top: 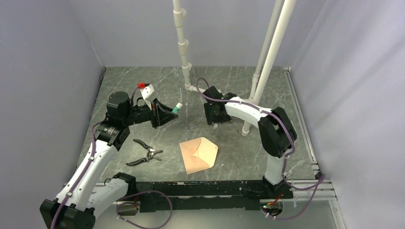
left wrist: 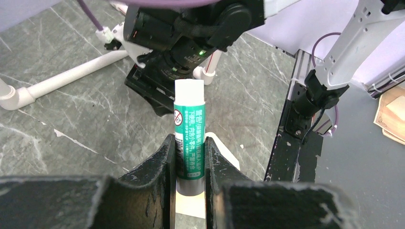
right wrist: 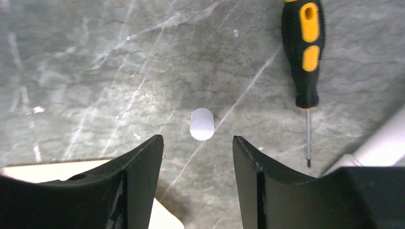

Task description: Place the letter into the envelope and seal it

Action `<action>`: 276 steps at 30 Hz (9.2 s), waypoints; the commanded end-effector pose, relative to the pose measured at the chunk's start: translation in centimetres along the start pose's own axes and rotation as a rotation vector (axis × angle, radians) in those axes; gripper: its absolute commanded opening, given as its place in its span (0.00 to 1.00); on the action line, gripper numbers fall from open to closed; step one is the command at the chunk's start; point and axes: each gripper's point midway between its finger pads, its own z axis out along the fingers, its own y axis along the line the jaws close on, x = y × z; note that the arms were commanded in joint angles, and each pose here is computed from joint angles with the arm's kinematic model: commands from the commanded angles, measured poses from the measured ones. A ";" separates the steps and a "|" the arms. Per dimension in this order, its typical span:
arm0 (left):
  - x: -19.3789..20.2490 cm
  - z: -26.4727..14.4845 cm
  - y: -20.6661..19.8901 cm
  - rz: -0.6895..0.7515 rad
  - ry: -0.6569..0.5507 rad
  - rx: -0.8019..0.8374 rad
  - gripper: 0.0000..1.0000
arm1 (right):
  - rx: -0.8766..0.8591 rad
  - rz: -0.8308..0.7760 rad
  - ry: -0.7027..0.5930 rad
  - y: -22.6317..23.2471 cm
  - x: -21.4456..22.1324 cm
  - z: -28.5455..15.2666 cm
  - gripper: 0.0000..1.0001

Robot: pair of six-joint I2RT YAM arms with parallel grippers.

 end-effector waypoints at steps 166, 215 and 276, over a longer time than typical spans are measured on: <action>-19.9 -3.4 -3.8 -0.342 -0.672 0.066 0.41 | -1.276 -0.243 -0.948 17.1 -10.7 -44.7 0.00; -24.0 -4.5 -5.8 -0.338 -0.798 0.237 0.02 | -1.234 -0.356 -1.331 16.8 -12.5 -47.5 0.48; -24.7 -5.1 -8.3 -0.307 -0.725 0.270 0.03 | -0.886 -0.970 -1.858 15.5 -9.5 -51.0 0.55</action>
